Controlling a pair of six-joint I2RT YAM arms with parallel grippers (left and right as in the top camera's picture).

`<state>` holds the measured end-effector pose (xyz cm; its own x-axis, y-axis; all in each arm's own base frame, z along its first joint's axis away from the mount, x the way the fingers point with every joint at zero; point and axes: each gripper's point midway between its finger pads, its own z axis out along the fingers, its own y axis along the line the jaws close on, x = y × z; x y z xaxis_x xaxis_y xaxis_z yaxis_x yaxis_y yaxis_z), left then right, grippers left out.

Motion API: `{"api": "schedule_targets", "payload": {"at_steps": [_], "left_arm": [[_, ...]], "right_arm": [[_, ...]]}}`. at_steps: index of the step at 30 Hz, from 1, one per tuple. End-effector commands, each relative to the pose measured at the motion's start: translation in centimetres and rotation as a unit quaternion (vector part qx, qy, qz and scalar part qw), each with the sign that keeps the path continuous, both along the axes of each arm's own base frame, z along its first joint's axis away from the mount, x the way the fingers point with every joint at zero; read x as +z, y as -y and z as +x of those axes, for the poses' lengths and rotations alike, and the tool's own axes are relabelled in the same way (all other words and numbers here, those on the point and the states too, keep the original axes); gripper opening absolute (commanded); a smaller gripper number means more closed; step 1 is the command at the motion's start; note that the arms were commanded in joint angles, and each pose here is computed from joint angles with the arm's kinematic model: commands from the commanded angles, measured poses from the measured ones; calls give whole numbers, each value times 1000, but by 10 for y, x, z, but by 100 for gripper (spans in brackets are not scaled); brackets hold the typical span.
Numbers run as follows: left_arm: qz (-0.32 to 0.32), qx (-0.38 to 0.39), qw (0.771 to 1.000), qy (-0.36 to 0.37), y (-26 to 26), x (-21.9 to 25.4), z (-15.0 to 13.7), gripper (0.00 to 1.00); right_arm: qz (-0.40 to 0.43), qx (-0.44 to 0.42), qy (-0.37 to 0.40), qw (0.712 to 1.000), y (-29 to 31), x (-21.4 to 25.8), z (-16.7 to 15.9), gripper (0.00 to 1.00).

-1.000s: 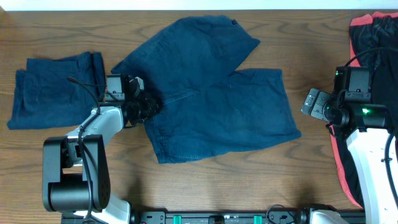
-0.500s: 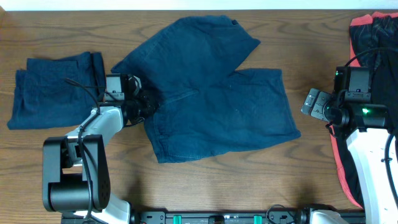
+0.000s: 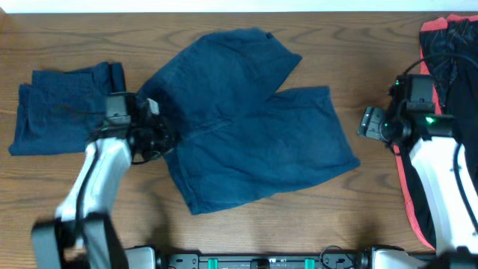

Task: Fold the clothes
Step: 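Reach the right gripper to the shorts' right leg hem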

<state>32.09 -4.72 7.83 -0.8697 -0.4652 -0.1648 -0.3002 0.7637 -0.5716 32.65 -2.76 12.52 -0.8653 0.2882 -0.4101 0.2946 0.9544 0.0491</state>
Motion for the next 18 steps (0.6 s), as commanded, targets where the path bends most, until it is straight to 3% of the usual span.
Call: {"api": "schedule_targets", "payload": {"at_steps": [1, 7, 12, 18], "left_arm": [[18, -14, 997, 71, -4, 39, 4, 6], [23, -12, 996, 89, -4, 58, -6, 6], [78, 15, 997, 23, -23, 36, -27, 6], [167, 77, 982, -46, -58, 19, -49, 6]], "right_arm": [[59, 66, -2, 996, -26, -15, 14, 71], [115, 124, 0, 986, -54, -46, 40, 67], [172, 139, -35, 975, -72, -77, 39, 68], [205, 143, -58, 967, -82, -103, 40, 68]]}}
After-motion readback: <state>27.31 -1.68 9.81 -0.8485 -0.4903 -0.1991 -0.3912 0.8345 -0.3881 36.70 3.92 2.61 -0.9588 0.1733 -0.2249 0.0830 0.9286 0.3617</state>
